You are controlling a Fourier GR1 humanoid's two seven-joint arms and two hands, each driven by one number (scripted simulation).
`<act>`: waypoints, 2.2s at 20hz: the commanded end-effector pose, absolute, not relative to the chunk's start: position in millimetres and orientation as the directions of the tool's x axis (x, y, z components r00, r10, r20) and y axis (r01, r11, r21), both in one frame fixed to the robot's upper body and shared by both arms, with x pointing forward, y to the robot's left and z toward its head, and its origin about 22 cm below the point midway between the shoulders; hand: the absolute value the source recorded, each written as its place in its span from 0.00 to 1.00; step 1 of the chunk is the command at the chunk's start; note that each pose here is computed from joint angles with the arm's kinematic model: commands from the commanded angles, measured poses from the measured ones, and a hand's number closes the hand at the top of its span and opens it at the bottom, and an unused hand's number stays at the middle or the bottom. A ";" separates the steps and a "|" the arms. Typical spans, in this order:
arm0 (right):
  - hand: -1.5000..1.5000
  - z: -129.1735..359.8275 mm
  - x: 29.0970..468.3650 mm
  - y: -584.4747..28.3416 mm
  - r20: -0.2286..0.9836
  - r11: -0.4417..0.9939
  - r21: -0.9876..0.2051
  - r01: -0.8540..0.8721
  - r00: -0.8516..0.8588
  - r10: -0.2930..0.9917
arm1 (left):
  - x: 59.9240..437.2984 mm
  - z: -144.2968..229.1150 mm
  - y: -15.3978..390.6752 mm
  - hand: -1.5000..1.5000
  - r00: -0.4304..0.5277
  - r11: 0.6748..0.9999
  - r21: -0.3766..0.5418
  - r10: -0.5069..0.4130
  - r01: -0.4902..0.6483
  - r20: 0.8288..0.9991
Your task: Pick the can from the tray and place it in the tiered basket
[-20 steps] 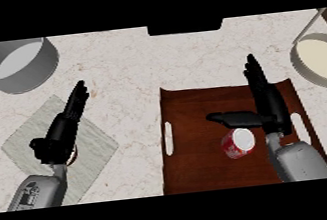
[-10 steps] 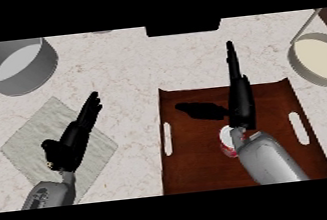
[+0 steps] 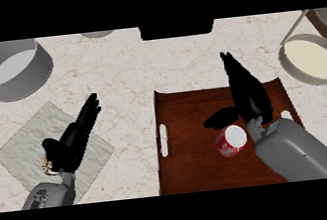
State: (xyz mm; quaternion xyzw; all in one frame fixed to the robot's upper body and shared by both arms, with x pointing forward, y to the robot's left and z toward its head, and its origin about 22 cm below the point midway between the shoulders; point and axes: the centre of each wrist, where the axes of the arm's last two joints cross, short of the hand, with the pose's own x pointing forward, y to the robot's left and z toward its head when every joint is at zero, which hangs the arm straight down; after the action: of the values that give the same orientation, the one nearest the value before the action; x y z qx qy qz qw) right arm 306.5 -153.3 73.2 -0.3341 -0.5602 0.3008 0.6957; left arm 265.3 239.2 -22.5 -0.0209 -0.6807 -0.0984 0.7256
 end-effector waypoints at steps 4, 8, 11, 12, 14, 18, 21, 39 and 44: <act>0.00 120.7 292.8 -121.6 0.189 0.280 -0.898 -0.340 0.276 0.942 | 261.8 -22.8 232.1 0.50 0.045 0.980 0.091 -0.100 0.180 0.994; 0.00 164.8 279.9 -94.5 0.155 0.260 -0.888 -0.379 0.287 0.945 | 265.5 -20.9 237.7 0.50 0.050 0.978 0.102 -0.112 0.179 0.992; 0.00 168.3 272.1 -96.8 0.140 0.257 -0.885 -0.388 0.306 0.942 | 260.8 -26.9 237.4 0.50 0.040 0.980 0.099 -0.108 0.170 0.993; 0.00 162.2 272.6 -96.4 0.144 0.272 -0.879 -0.391 0.325 0.935 | 256.0 -24.3 240.1 0.50 0.052 0.982 0.096 -0.106 0.163 0.993; 0.00 162.2 274.0 -91.0 0.137 0.258 -0.895 -0.364 0.324 0.936 | 258.0 -32.3 241.0 0.50 0.047 0.983 0.095 -0.104 0.158 0.993; 0.00 150.4 281.0 -101.3 0.090 0.225 -0.925 -0.307 0.398 0.913 | 269.7 -15.7 255.3 0.50 0.031 0.982 0.095 -0.101 0.163 0.994; 0.00 121.7 283.9 -115.6 -0.020 0.174 -0.905 -0.387 0.447 0.894 | 261.5 -18.9 233.6 0.50 0.024 0.979 0.098 -0.104 0.179 0.994; 0.00 88.7 254.4 -127.0 0.030 0.296 -0.871 -0.393 0.559 0.829 | 265.5 -16.7 250.7 0.50 0.043 0.980 0.089 -0.098 0.179 0.994; 0.00 85.4 245.3 -131.6 0.025 0.302 -0.865 -0.400 0.568 0.823 | 257.3 -34.6 239.3 0.50 0.036 0.978 0.088 -0.096 0.188 0.995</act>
State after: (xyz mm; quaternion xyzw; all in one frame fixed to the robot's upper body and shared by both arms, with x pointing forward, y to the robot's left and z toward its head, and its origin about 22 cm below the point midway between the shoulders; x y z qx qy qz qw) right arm 251.8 -134.9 77.0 -0.3971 -0.3361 0.4208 0.7432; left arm 264.4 245.0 -23.3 -0.0287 -0.6909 -0.0976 0.7158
